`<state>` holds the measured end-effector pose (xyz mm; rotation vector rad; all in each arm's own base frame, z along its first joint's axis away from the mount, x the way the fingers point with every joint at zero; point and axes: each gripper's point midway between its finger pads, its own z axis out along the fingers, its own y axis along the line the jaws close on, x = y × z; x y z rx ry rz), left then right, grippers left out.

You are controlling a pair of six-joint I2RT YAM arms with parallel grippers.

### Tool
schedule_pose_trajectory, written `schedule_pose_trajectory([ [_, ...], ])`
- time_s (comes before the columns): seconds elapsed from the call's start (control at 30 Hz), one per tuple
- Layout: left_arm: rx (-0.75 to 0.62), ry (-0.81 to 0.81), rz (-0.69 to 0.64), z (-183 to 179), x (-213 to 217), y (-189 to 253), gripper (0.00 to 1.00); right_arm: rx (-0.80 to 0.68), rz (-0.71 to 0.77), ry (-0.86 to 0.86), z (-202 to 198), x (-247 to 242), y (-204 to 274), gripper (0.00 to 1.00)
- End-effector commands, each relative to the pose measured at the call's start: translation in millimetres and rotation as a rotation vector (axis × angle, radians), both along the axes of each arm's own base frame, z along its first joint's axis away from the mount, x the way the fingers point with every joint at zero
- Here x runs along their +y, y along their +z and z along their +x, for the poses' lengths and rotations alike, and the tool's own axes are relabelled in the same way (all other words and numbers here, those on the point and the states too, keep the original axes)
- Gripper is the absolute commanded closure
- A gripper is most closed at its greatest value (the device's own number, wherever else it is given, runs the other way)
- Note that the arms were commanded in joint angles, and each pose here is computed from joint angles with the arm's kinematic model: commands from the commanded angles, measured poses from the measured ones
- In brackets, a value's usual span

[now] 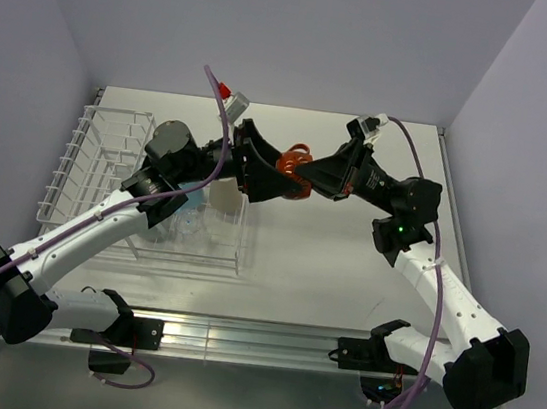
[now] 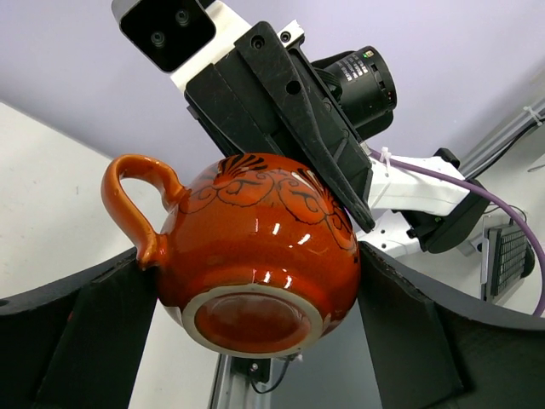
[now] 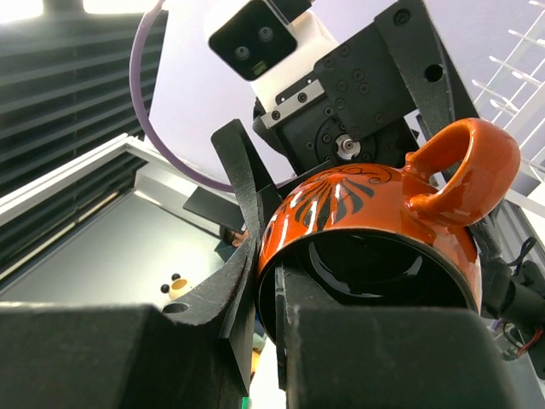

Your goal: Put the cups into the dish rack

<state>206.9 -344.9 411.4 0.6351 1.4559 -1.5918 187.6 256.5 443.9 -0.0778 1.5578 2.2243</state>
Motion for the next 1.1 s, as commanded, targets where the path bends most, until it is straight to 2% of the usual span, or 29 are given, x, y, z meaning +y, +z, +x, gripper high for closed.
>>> schedule_pose_trajectory([
  [0.0,-0.007,0.018,-0.027,6.1,0.6,3.7,0.09,-0.111,0.051,0.019,-18.7,-2.6,18.2,1.0],
  [0.03,-0.003,0.014,-0.027,6.0,0.6,3.4,0.13,-0.112,0.05,0.016,-17.4,-2.1,17.4,1.0],
  [0.07,-0.002,0.009,-0.025,4.7,-0.1,3.4,0.26,-0.112,0.05,0.018,-17.8,-1.9,17.4,1.0],
  [0.13,0.007,0.012,-0.015,5.9,-0.7,1.4,0.42,-0.11,0.049,0.011,-16.4,-1.6,15.8,1.0],
  [0.17,0.011,0.012,-0.009,6.4,-1.1,-0.3,0.56,-0.109,0.047,0.008,-15.5,-1.3,15.5,1.0],
  [0.23,0.015,0.012,0.0,6.3,-0.5,-1.5,0.68,-0.118,0.04,-0.005,-13.8,-0.9,15.2,1.0],
  [0.27,0.014,0.01,0.001,5.1,-0.3,-0.7,0.82,-0.106,0.028,-0.01,-11.7,0.0,12.8,1.0],
  [0.3,0.015,0.014,0.003,5.6,0.3,-1.0,0.9,-0.109,0.024,-0.016,-11.3,0.1,13.5,1.0],
  [0.37,0.013,0.02,0.007,4.6,1.6,-1.0,1.0,-0.108,0.001,-0.035,-8.3,1.5,10.1,1.0],
  [0.43,0.007,0.027,0.01,4.9,3.1,-0.7,1.0,-0.107,-0.026,-0.064,-4.1,2.3,6.8,1.0],
  [0.67,0.007,0.069,0.027,5.1,9.6,-0.5,1.0,-0.1,-0.125,-0.178,9.6,1.0,-6.2,0.73],
  [0.77,0.007,0.081,0.034,5.2,11.7,-2.6,1.0,-0.096,-0.141,-0.194,11.5,0.3,-10.0,0.64],
  [1.07,0.023,0.125,0.063,8.8,17.5,-14.0,1.0,-0.086,-0.197,-0.248,17.8,-2.8,-20.9,0.53],
])
